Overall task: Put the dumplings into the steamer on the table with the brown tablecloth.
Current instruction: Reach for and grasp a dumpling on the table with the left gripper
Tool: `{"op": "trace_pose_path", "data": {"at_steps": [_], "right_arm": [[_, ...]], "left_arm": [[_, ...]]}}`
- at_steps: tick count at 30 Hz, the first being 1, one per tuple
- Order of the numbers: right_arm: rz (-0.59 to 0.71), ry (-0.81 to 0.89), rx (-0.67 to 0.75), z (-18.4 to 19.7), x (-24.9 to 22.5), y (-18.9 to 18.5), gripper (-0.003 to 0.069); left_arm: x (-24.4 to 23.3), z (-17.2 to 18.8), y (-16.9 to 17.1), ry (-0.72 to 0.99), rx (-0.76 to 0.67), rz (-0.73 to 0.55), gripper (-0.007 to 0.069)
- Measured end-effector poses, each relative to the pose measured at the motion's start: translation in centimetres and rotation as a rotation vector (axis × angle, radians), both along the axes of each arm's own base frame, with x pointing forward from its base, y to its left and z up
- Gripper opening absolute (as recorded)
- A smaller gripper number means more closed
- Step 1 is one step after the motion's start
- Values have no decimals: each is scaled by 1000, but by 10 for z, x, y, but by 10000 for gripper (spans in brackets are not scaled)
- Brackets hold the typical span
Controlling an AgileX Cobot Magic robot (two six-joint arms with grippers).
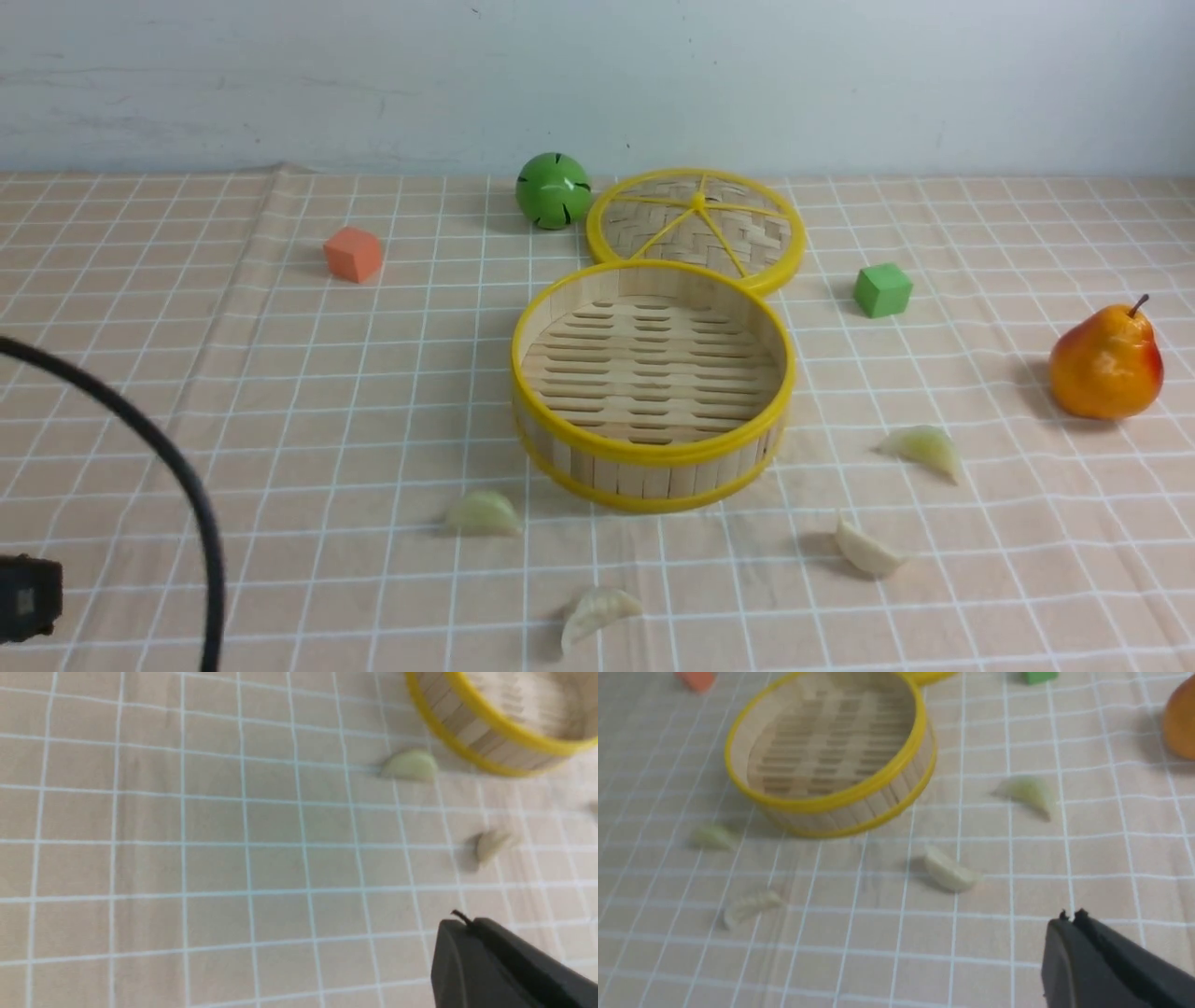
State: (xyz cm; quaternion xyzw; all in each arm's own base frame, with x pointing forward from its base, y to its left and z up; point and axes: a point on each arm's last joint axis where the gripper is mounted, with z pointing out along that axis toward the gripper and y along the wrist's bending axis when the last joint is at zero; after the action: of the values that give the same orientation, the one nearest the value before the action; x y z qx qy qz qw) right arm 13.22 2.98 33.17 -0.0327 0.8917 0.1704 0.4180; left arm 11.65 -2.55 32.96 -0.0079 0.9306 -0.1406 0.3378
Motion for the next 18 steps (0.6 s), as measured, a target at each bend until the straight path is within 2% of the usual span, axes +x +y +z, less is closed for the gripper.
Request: {"op": "trace_pose_path", "data": {"at_steps": [6,8,9,11,14,18], "right_arm": [[353,231,-92,-11,24,40,-16],[490,328,-140,-24,24,61,-14],[492,336,-143,-25,25,61,-14],[608,403,-191,-35,21,78,-13],[659,410,-207,-38,18,88,-10],[680,397,-212,-38,16,92,-10]], "left_arm": [[44,9,-30,143,145,-305,-13],[63,13,-46,140,228,-425,-13],[65,13,-47,141,233,-431,-13],[87,13,-67,115,338,-561,-13],[107,11,-85,83,416,-636,-2],[137,-5,-111,78,512,-707,103]]}}
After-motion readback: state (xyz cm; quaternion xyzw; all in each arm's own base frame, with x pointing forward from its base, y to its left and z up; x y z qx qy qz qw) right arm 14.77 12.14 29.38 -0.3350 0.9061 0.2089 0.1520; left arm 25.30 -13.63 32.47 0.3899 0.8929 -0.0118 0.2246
